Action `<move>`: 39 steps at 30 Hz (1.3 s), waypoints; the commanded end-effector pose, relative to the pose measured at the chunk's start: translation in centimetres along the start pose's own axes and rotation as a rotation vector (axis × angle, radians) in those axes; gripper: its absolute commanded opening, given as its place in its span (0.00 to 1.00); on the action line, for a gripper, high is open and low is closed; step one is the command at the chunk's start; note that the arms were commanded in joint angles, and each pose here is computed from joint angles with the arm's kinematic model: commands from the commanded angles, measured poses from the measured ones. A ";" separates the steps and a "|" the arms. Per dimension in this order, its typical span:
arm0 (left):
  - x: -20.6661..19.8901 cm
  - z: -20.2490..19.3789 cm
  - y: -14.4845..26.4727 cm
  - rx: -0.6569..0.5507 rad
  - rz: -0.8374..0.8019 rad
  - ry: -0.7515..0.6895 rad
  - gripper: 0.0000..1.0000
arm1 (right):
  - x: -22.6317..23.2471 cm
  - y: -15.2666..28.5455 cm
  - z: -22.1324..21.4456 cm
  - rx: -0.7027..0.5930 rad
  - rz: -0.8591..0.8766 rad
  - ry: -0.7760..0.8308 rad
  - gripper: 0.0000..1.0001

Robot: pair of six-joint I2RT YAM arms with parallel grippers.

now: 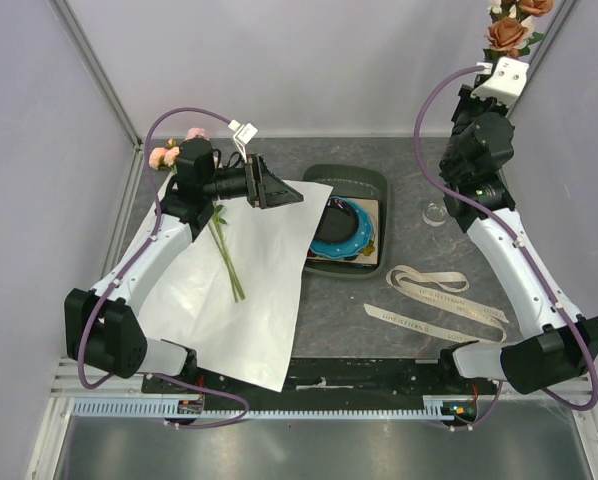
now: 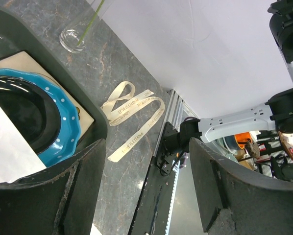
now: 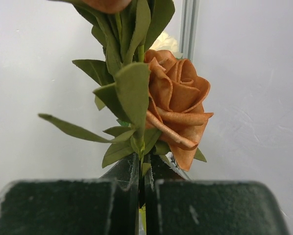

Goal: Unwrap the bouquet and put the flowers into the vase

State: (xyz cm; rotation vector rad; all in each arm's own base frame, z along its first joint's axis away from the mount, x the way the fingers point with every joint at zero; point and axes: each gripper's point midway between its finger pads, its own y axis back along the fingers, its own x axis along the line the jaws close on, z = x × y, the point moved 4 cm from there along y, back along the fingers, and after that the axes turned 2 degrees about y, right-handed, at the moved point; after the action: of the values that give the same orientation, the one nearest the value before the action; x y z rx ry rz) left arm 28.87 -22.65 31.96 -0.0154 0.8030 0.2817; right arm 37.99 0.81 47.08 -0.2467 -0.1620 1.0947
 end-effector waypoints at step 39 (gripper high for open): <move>-0.7 0.5 0.3 -0.017 -0.041 -0.010 0.76 | -1.4 -1.3 -11.7 0.122 -0.095 0.028 0.05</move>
State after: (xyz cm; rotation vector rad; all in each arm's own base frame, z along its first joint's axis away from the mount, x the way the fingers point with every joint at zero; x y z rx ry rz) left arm 28.92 -22.57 31.92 -0.0248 0.8143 0.2801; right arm 41.42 -1.99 36.07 -0.1460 -0.0223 1.0205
